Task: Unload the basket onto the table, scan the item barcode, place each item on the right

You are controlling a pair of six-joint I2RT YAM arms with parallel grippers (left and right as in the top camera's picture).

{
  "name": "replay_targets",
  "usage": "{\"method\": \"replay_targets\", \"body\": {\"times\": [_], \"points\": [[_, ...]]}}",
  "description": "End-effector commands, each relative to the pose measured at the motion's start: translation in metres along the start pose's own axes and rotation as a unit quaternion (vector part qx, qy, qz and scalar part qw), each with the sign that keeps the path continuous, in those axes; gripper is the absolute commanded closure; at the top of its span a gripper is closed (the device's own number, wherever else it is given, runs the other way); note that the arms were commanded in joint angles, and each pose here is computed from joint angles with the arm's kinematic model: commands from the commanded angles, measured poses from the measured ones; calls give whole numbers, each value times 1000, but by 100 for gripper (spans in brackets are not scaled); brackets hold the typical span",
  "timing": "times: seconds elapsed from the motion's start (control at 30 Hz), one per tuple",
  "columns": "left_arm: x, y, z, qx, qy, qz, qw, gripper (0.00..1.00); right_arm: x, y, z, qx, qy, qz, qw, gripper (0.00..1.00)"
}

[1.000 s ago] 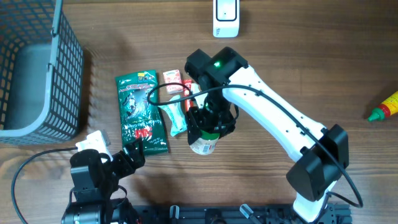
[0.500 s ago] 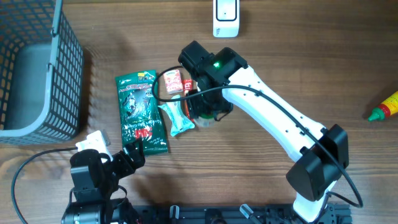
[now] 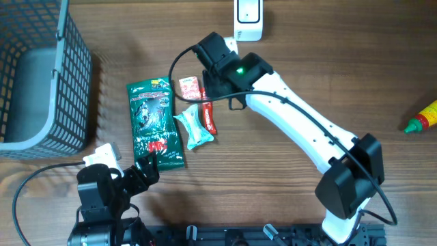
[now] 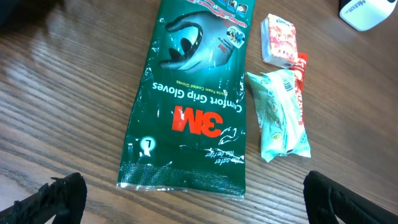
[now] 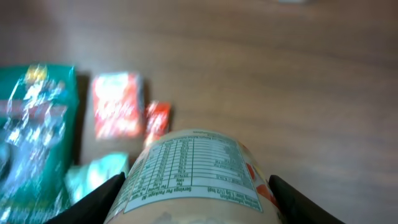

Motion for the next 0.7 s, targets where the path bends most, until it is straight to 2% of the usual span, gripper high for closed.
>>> {"method": "replay_targets", "body": {"times": [0.0,0.2,0.43,0.53,0.67], "points": [[-1,2,3,8,3,0,1000,0,36,-5,-40,-52,49,-75,995,50],[-1,2,3,8,3,0,1000,0,84,8,-70,-35,69,-152,985,43],[-1,2,3,8,3,0,1000,0,124,47,-88,-38,63,-231,970,43],[-1,2,3,8,3,0,1000,0,143,59,-89,-38,61,-281,957,47],[-1,2,3,8,3,0,1000,0,163,80,-86,-36,46,-347,936,47]]}}
Point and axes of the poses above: each gripper's point midway between its finger pads, its own y axis out along the fingers, its own z axis along the line the jaws close on, x = y × z, the point moved 4 cm from there along -y, back along the fingers, and after that the axes turned 4 degrees about -y, right-handed, at the moved point
